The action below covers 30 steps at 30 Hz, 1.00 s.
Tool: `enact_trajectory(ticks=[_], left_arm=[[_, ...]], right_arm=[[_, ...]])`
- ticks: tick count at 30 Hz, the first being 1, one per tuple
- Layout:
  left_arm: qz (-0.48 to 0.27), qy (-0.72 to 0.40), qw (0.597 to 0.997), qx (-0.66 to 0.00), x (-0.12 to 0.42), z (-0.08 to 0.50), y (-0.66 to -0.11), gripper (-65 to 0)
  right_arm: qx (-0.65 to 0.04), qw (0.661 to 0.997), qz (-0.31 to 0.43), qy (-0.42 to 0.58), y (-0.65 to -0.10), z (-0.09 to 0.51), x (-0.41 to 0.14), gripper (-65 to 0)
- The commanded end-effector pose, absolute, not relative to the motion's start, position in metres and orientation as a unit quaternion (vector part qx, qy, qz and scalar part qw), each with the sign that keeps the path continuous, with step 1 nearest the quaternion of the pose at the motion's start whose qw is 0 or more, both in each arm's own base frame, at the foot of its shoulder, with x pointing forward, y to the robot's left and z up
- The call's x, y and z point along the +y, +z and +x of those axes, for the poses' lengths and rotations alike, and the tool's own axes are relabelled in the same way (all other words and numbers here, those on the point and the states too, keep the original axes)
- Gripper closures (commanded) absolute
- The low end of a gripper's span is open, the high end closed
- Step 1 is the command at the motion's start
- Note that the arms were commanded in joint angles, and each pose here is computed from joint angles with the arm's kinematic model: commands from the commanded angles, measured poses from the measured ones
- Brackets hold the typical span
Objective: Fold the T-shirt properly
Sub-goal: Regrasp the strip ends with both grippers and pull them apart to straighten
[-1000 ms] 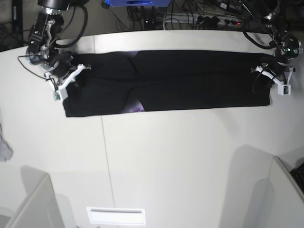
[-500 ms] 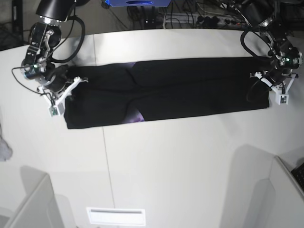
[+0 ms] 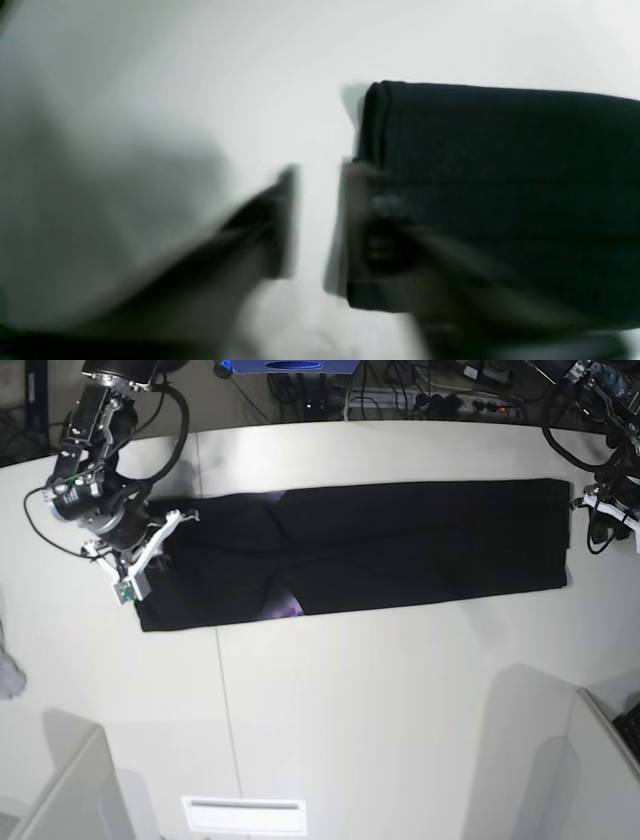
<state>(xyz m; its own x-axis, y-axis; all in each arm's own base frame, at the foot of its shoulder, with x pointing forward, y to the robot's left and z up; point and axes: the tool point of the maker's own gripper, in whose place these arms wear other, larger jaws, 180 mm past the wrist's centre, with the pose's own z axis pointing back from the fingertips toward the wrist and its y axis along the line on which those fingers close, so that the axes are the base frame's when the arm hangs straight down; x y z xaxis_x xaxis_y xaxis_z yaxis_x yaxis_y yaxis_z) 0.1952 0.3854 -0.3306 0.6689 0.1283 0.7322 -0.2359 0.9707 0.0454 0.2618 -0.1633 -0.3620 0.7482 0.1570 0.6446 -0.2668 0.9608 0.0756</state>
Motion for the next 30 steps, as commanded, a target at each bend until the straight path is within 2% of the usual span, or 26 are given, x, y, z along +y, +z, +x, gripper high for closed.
enact_trajectory(ticks=[1,3,5,6,14,20,23,28,30], left_arm=[[0.075,0.097,0.907,-0.404,0.393,0.194,-0.324,-38.7],[0.064,0.117,0.911,-0.390,0.397,0.186,-0.338,-54.6],[0.049,0.131,0.918,-0.372,0.397,0.181,-0.355,-62.9],[0.042,0.138,0.919,-0.367,0.397,0.179,-0.362,-64.0],[0.008,0.167,0.921,-0.352,0.394,0.181,-0.386,-63.7],[-0.029,0.142,0.925,-0.351,0.369,0.203,-0.402,-62.7],[-0.044,0.122,0.922,-0.364,0.353,0.214,-0.407,-56.9],[-0.077,0.124,0.930,-0.336,0.336,0.208,-0.436,-47.6],[-0.083,0.124,0.932,-0.330,0.332,0.207,-0.441,-41.6]], right_arm=[[-0.358,0.922,0.082,0.123,-0.351,0.270,-0.160,0.0],[-0.351,0.923,0.089,0.132,-0.355,0.266,-0.152,0.0],[-0.348,0.922,0.095,0.141,-0.356,0.264,-0.145,0.0],[-0.346,0.922,0.098,0.144,-0.357,0.263,-0.143,0.0],[-0.341,0.921,0.105,0.158,-0.359,0.257,-0.132,0.0],[-0.339,0.921,0.105,0.158,-0.359,0.254,-0.132,0.0],[-0.337,0.922,0.104,0.159,-0.359,0.250,-0.132,0.0],[-0.340,0.921,0.103,0.160,-0.357,0.250,-0.132,0.0],[-0.338,0.922,0.103,0.160,-0.358,0.249,-0.132,0.0]])
